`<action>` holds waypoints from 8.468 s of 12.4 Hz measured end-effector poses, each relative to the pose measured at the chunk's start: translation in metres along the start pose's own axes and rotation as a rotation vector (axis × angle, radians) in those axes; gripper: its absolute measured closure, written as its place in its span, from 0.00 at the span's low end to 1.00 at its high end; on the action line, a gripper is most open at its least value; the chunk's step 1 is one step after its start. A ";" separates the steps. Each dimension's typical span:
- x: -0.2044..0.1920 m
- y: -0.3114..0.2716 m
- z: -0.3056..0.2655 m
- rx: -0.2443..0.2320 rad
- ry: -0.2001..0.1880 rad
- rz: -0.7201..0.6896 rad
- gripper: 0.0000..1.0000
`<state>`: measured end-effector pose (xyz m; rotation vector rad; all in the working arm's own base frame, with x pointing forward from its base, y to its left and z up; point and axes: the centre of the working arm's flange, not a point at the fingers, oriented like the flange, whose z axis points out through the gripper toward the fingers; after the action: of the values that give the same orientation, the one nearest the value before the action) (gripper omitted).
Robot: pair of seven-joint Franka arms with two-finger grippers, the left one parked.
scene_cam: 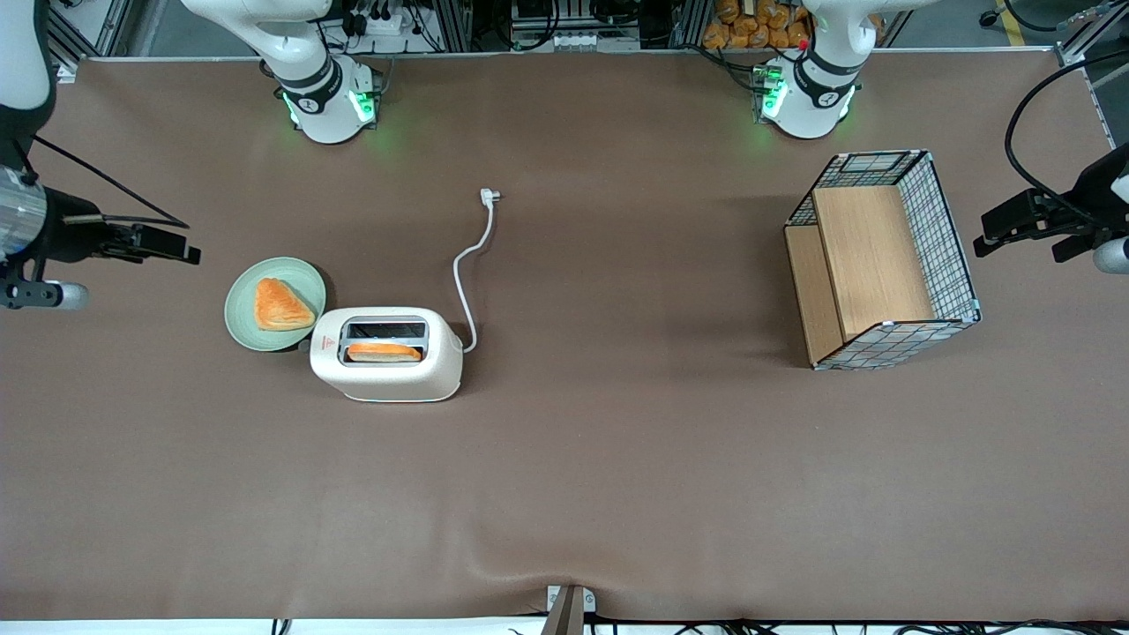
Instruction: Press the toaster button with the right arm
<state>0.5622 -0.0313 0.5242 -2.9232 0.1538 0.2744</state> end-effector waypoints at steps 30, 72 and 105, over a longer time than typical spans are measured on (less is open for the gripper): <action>0.074 -0.031 0.158 0.085 -0.007 -0.036 0.99; 0.105 0.025 0.255 0.371 -0.069 -0.024 0.99; -0.050 -0.001 -0.105 -0.160 0.127 -0.087 0.00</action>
<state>0.5313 -0.0482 0.6353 -3.0970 0.0242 0.0915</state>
